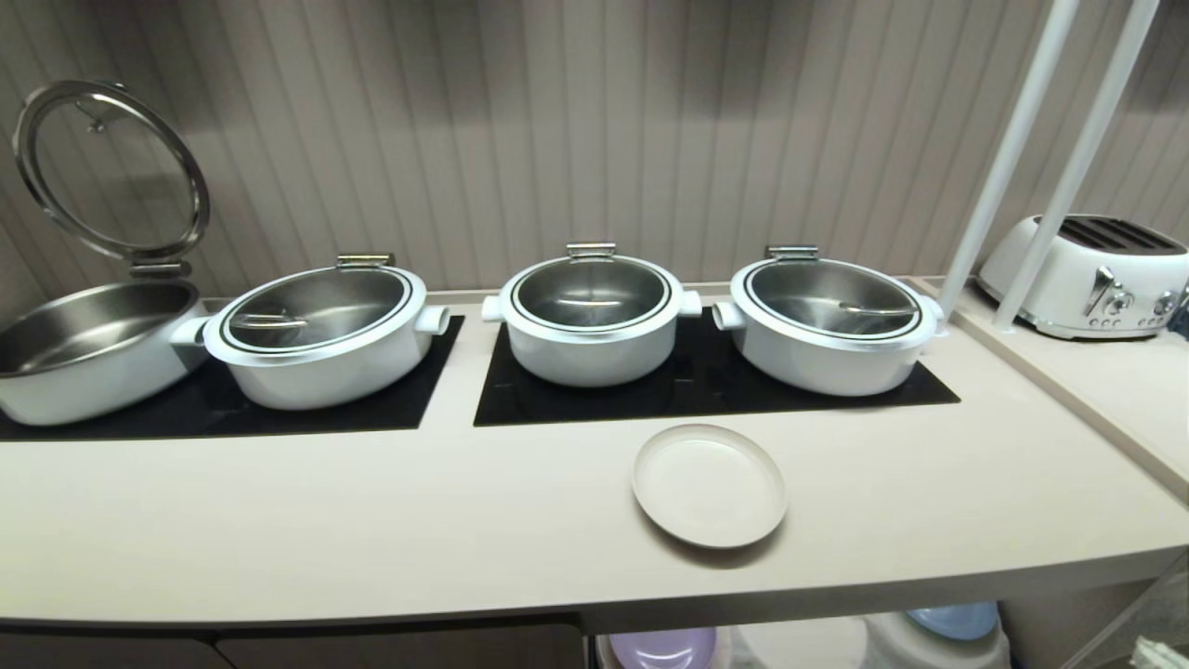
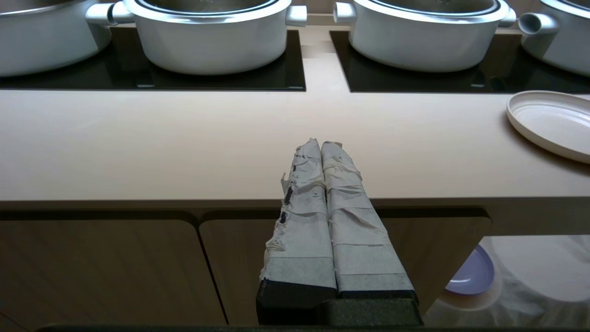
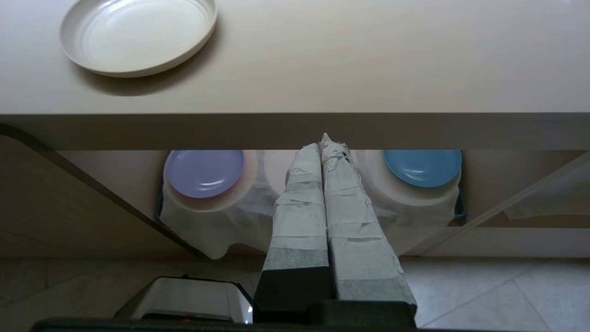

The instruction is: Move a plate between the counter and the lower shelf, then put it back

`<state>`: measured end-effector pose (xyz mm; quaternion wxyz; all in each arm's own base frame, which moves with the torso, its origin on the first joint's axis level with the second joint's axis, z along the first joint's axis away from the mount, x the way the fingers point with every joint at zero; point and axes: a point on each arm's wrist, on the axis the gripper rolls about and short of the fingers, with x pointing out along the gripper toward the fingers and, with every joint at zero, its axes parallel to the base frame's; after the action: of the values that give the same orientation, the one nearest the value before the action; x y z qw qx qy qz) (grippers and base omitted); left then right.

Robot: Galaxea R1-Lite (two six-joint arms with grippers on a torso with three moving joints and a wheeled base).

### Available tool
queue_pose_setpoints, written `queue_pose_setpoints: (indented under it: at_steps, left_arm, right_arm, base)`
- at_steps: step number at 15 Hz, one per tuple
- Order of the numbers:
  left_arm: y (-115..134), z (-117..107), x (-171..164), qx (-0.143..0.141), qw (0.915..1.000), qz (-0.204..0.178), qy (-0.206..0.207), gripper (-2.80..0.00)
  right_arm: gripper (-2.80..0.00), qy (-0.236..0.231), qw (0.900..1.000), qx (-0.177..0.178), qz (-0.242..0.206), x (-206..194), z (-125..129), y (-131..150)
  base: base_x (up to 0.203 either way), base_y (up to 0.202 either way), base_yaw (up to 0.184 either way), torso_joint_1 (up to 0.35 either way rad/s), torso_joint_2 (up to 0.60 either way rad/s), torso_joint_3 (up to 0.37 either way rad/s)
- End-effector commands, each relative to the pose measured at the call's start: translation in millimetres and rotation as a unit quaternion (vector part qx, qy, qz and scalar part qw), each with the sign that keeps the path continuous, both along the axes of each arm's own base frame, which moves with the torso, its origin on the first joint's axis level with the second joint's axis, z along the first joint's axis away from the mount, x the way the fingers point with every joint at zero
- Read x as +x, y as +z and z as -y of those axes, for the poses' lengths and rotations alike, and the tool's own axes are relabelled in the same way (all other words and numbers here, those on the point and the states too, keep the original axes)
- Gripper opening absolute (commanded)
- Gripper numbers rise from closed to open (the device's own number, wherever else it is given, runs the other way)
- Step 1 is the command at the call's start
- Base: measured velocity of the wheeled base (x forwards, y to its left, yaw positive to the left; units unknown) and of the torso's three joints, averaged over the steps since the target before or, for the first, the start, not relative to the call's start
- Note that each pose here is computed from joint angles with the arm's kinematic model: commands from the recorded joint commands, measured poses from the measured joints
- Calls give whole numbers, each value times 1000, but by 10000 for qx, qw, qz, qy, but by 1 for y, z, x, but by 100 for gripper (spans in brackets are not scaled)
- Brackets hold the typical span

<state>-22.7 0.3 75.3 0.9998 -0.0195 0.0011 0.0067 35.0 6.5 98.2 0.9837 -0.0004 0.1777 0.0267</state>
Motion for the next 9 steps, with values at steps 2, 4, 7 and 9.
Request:
queue_pose_setpoints:
  at_steps: [2, 4, 7, 9]
  left_arm:
    - [0, 0, 0, -9, 10000, -2, 2, -280]
    - [0, 0, 0, -8, 10000, -2, 6, -280]
    - [0, 0, 0, -9, 10000, -2, 6, -280]
    - [0, 0, 0, -12, 10000, -2, 2, -280]
  right_arm:
    - [-280, 16, 9947, 432, 932, -28, 8, -3]
    - [-280, 255, 9946, 150, 991, -34, 7, -7]
    - [-280, 212, 9926, -813, 874, -34, 7, -10]
    - [-280, 131, 9901, -937, 1034, -40, 6, -14]
  base:
    - [0, 0, 0, 0, 0, 0]
    - [0, 0, 0, 0, 0, 0]
    - [0, 0, 0, 0, 0, 0]
    - [0, 0, 0, 0, 0, 0]
